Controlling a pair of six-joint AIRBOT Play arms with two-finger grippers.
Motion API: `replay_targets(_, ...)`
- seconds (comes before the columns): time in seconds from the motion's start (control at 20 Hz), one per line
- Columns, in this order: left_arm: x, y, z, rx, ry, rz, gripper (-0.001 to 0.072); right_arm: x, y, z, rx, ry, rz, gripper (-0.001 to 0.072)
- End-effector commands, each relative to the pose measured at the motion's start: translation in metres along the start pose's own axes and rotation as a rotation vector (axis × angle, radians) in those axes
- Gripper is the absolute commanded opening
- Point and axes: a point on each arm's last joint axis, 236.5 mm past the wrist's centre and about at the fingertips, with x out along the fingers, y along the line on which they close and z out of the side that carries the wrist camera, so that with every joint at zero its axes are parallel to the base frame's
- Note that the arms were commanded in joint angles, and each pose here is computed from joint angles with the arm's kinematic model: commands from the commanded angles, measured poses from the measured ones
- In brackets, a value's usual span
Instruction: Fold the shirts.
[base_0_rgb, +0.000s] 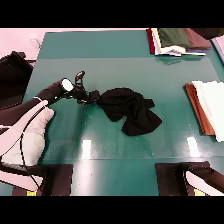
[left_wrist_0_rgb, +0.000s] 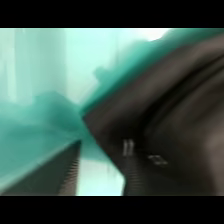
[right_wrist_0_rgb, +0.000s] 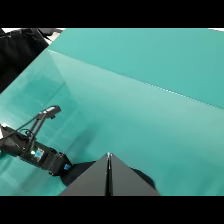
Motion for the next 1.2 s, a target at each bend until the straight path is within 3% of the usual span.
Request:
replay_targets(0.0, 0.002, -0.009, 0.016, -0.007, -0.072, -0.024, 0.0187, 0.000, 0.001, -0.005, 0.005, 0.023, 0.004, 0.0022)
replay_targets(0.1, -0.003, -0.017, 0.029, 0.000, -0.112, -0.038, 0.0023, 0.000, 0.002, -0.012, 0.005, 0.051, 0.009, 0.0022)
replay_targets(0.4, -0.062, -0.044, 0.082, 0.105, -0.234, -0.088, 0.0022, -0.005, -0.041, -0.076, 0.040, 0.280, -0.163, 0.0022)
replay_targets(0.65, -0.108, -0.062, 0.095, 0.253, -0.294, -0.095, 0.0022, 0.022, -0.086, -0.212, 0.212, 0.529, -0.253, 0.0024)
replay_targets(0.7, -0.110, -0.063, 0.095, 0.256, -0.295, -0.095, 0.0022, 0.032, -0.091, -0.244, 0.288, 0.565, -0.236, 0.0102)
replay_targets(0.75, -0.109, -0.063, 0.093, 0.256, -0.284, -0.095, 0.0022, 0.040, -0.095, -0.272, 0.369, 0.595, -0.221, 0.0329)
replay_targets(0.8, -0.108, -0.061, 0.089, 0.260, -0.269, -0.091, 0.0022, 0.048, -0.100, -0.302, 0.454, 0.633, -0.214, 0.0490)
replay_targets(0.95, -0.106, -0.059, 0.085, 0.269, -0.248, -0.080, 0.0022, 0.064, -0.114, -0.367, 0.645, 0.724, -0.212, 0.0506)
replay_targets(1.15, -0.105, -0.057, 0.081, 0.274, -0.233, -0.074, 0.0022, 0.079, -0.117, -0.409, 0.747, 0.827, -0.193, 0.0511)
